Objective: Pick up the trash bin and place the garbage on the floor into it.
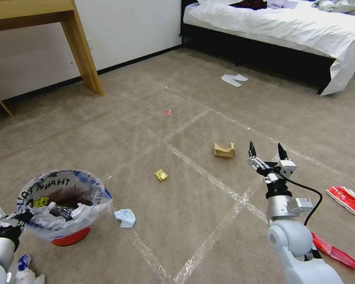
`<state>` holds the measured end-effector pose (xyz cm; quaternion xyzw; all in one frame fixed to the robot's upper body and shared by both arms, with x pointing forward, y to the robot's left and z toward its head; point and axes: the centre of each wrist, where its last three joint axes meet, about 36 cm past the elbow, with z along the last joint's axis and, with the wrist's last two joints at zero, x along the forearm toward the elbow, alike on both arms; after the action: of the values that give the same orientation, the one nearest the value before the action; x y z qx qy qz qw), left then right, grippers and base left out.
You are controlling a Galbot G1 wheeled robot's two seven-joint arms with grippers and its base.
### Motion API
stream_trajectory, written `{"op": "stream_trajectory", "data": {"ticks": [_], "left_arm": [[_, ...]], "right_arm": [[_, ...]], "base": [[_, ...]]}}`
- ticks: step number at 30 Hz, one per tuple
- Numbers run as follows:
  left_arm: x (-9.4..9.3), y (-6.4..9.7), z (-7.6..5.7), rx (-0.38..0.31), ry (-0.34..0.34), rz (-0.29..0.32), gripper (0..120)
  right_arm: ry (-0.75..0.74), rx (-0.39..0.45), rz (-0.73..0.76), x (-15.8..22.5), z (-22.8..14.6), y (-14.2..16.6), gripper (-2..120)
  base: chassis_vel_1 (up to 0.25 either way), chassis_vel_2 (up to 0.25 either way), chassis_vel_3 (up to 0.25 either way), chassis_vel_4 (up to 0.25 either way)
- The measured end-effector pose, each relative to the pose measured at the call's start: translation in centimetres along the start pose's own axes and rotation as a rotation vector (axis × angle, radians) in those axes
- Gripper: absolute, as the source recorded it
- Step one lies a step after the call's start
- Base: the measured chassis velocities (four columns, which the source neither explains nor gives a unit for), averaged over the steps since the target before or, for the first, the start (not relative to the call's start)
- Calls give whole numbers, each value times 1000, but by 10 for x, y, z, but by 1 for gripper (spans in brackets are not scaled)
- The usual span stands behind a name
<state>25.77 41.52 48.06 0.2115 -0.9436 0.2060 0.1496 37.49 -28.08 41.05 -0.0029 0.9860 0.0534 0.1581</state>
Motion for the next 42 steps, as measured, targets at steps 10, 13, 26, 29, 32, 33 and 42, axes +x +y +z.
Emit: {"op": "stream_trajectory", "data": {"ticks": [10, 13, 26, 29, 32, 33, 42], "left_arm": [[1, -1, 0, 2, -1, 0, 5], [1, 0, 0, 3, 1, -2, 5], [3, -3, 3, -2, 9, -1, 5], [1, -5, 4, -3, 11, 7, 5], [-2, -8, 6, -2, 16, 14, 5], [-3, -8, 6, -1, 17, 15, 5], [-4, -9, 7, 1, 22, 13, 5]], "right_arm": [[0, -1, -4, -2, 2, 1, 100], [-6, 1, -14, -4, 2, 2, 100], [2, -15, -104, -28, 1, 10, 100], [29, -12, -158, -38, -5, 12, 100], [83, -35, -233, -46, -15, 17, 100], [114, -47, -272, -50, -19, 21, 100], [305, -148, -495, -77, -19, 79, 100]], "base": [[-47, 45, 46, -57], [0, 0, 0, 0], [0, 0, 0, 0], [0, 0, 0, 0], [0, 0, 0, 0], [0, 0, 0, 0], [0, 0, 0, 0]]}}
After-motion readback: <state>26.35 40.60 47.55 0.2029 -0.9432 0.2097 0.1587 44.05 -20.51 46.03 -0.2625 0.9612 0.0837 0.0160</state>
